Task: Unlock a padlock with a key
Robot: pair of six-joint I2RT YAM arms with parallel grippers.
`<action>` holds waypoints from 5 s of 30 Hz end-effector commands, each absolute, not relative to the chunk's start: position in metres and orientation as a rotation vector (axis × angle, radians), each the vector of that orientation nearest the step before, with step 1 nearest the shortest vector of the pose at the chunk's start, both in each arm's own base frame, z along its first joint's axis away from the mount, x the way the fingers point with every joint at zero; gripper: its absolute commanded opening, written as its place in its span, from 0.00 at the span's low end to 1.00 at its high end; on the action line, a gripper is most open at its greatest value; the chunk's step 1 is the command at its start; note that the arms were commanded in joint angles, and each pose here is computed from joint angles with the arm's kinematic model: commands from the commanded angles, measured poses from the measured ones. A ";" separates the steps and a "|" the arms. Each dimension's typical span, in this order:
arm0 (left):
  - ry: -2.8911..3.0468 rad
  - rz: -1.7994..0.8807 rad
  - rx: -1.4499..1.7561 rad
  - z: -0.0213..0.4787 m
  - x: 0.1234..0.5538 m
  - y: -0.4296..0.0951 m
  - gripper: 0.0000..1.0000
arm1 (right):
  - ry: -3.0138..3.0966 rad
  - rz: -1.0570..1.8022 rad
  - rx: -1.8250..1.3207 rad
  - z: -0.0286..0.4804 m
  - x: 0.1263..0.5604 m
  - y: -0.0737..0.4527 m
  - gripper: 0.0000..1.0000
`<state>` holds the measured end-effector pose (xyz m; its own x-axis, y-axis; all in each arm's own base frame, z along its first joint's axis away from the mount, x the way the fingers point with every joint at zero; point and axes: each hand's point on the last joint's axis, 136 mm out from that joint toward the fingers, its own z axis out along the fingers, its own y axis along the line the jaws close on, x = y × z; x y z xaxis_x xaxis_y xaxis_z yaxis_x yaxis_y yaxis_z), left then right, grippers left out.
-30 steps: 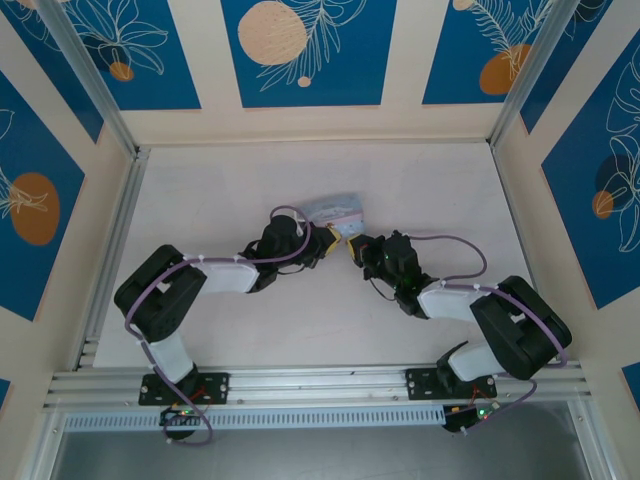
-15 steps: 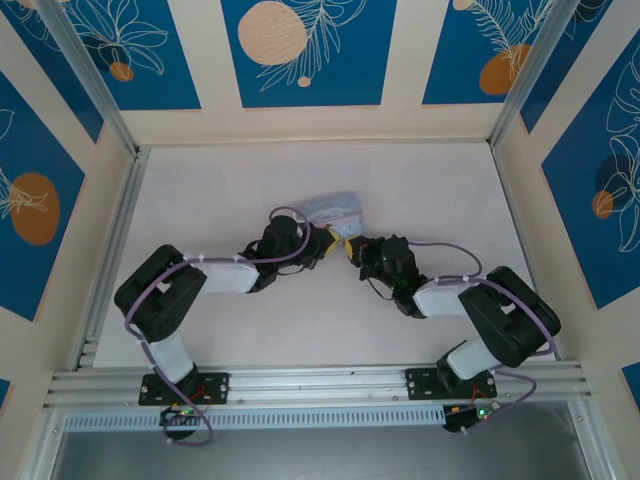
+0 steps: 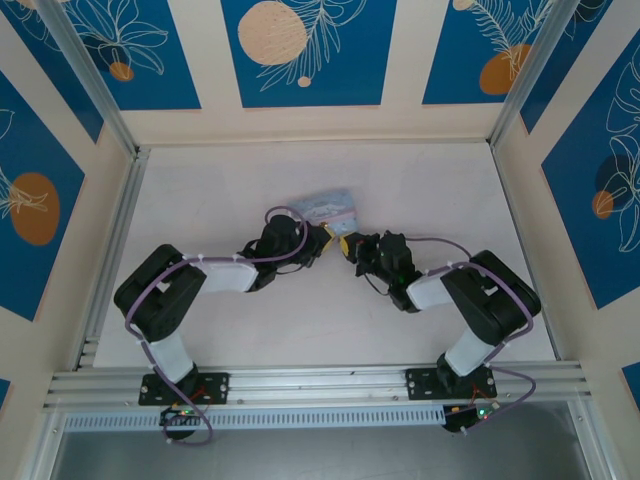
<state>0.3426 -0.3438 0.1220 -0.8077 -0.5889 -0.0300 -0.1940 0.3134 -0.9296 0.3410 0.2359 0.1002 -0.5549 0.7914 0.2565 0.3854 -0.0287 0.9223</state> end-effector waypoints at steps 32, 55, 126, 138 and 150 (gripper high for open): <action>2.174 -1.682 -0.536 0.161 0.324 -0.368 0.00 | 1.901 1.703 0.899 0.173 0.325 0.273 0.00; 2.210 -1.624 -0.557 0.145 0.325 -0.362 0.00 | 1.918 1.768 0.903 0.153 0.337 0.272 0.01; 2.365 -1.549 -0.490 0.137 0.331 -0.360 0.00 | 2.367 0.483 -0.463 0.108 0.324 0.243 0.10; 2.381 -1.532 -0.517 0.123 0.330 -0.357 0.00 | 2.362 0.703 -0.449 0.121 0.299 0.239 0.29; 2.424 -1.527 -0.476 0.137 0.326 -0.356 0.00 | 2.333 0.542 -0.555 0.109 0.307 0.227 0.41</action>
